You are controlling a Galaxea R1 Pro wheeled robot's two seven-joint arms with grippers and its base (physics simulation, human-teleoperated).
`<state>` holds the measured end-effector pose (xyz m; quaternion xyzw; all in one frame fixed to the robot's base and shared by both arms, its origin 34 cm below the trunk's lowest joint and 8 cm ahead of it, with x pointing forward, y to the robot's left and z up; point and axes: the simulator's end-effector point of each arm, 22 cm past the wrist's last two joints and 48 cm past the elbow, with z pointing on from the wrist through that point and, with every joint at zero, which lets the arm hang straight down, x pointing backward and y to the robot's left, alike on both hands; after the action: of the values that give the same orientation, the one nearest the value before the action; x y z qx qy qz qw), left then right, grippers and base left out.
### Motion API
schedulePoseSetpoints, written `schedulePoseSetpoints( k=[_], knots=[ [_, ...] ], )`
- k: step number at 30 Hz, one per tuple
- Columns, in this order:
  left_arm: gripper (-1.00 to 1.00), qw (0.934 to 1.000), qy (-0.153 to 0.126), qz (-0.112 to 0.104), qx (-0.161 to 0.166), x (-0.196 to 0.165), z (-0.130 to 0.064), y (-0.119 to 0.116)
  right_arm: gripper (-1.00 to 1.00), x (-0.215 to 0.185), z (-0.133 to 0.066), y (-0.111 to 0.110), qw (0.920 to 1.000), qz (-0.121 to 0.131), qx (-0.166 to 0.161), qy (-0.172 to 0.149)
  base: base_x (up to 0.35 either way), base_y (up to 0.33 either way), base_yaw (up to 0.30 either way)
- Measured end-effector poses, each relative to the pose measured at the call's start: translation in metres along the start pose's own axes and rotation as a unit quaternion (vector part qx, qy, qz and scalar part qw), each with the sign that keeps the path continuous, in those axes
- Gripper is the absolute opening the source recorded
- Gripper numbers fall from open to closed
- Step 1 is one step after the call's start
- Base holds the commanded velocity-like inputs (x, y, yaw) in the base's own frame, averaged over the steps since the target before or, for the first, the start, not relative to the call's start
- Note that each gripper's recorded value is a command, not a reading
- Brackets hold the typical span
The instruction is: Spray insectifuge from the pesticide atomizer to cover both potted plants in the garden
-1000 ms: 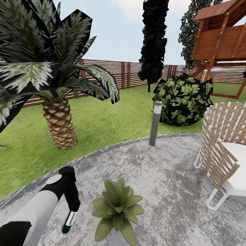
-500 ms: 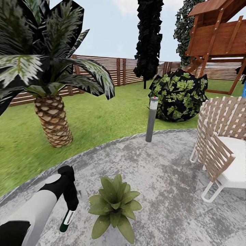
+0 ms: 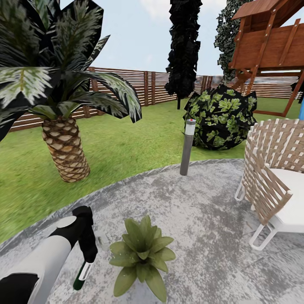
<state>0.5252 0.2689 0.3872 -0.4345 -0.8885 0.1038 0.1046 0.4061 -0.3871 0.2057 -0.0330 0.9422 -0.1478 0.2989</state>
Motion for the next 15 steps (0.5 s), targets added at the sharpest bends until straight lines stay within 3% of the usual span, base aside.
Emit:
schedulePoseSetpoints(
  k=[5,15],
  knots=[
    [-1.0,1.0,-0.002,-0.001,0.001,-0.002,0.0,-0.001,1.0,0.0,0.0,0.0,1.0,0.0,0.0,0.001,0.153,0.134,0.0],
    [-1.0,0.9999,0.013,-0.003,0.003,0.013,0.014,-0.002,1.0,0.0,0.0,0.0,1.0,0.0,0.0,0.0,0.009,0.008,0.0]
  ],
)
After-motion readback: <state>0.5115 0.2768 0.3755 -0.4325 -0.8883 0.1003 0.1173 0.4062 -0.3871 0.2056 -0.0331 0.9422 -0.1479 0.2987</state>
